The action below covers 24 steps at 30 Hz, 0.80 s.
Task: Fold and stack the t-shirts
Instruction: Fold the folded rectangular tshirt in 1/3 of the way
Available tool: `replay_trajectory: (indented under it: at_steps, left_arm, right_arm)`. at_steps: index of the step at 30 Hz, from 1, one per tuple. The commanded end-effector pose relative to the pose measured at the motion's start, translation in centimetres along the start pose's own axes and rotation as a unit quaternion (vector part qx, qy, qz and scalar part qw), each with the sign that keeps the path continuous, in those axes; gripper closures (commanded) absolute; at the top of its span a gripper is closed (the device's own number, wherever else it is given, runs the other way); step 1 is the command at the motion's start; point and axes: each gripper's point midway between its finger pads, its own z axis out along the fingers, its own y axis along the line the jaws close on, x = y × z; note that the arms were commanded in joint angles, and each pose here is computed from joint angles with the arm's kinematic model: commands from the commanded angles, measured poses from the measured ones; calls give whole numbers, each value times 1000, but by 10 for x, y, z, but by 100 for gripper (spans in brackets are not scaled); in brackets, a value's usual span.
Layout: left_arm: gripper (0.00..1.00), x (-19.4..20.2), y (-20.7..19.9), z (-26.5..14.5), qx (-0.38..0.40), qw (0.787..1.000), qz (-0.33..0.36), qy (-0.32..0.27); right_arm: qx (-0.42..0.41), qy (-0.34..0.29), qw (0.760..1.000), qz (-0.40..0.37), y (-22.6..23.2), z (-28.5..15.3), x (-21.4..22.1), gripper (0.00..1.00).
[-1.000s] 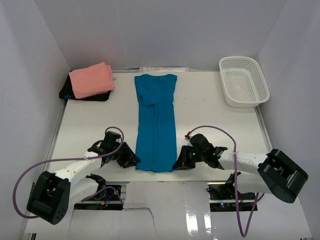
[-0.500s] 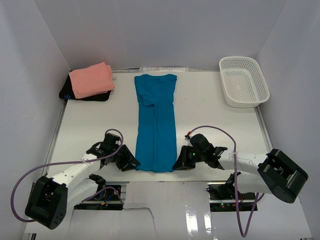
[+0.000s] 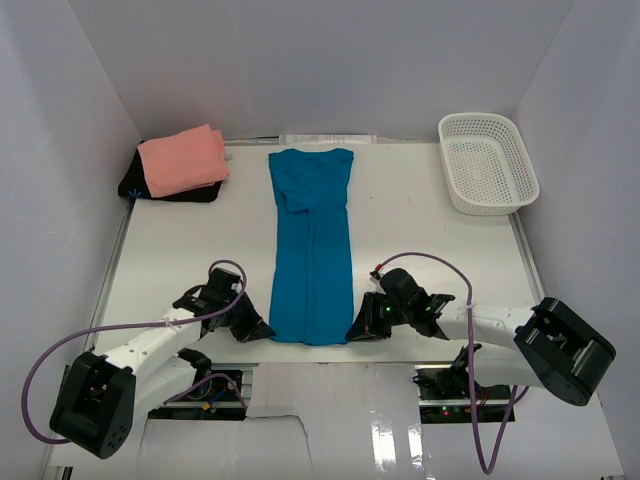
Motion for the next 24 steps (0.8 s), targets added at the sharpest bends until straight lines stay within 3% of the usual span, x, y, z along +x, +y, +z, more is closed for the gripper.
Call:
replay_trajectory:
  at_steps: [1, 13, 24]
  left_arm:
    - [100, 0, 18, 2, -36, 999, 1, -9]
    - [100, 0, -15, -15, 1, 1000, 10, 6]
    - [100, -12, -54, -30, 32, 999, 11, 1]
  right_arm:
    - [-7, 6, 1000, -5, 4, -1, 2, 89]
    - [-15, 6, 1000, -6, 12, -14, 6, 91]
    - [-50, 1, 998, -47, 54, -22, -17, 92]
